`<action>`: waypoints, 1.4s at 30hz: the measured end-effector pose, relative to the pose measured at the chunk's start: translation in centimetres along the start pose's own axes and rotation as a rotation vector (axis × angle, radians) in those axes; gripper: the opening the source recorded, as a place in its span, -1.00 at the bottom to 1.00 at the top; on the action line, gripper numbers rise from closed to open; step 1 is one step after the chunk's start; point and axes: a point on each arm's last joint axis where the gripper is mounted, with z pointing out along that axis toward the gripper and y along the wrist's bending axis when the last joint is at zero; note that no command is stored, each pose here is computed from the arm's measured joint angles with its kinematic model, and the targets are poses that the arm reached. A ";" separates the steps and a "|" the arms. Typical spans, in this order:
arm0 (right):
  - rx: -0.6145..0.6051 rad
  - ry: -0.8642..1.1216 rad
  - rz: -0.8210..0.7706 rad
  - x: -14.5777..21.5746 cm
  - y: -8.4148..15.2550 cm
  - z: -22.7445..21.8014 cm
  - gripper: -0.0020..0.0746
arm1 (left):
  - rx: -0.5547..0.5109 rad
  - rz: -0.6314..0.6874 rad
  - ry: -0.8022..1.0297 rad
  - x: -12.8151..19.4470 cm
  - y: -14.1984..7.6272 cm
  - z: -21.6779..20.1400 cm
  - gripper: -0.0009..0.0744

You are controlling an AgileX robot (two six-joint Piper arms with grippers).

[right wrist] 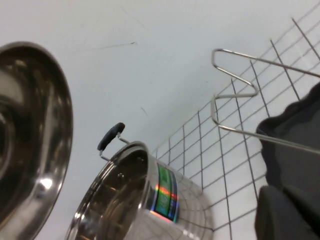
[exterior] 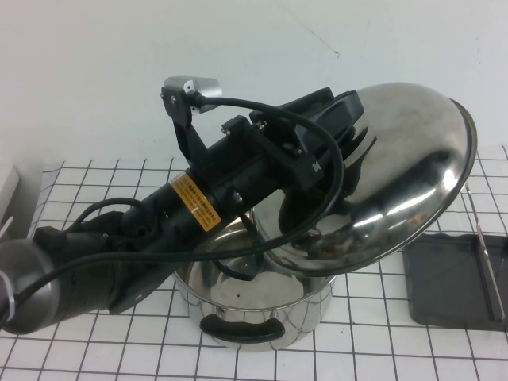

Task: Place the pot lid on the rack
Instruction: Hand over the pot lid

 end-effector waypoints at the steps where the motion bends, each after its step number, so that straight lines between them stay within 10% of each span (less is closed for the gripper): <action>1: -0.016 -0.008 -0.025 -0.3 0.4 -0.1 -0.95 | 0.000 0.000 0.000 0.0 0.0 0.0 -0.14; 7: -0.158 -0.093 -0.193 -3.4 5.2 -1.3 -0.85 | 0.003 0.003 0.004 0.0 0.0 0.0 -0.14; 18: -0.338 0.065 -0.282 -7.2 11.6 3.2 0.32 | 0.004 0.004 0.005 0.0 0.0 0.0 -0.14; 37: -0.526 0.569 -0.130 -8.5 13.7 16.1 0.38 | 0.005 -0.047 0.010 0.1 0.0 0.0 -0.14; 42: -0.549 0.574 -0.150 -8.9 14.0 17.3 0.09 | 0.005 -0.052 0.011 0.1 0.0 0.0 -0.14</action>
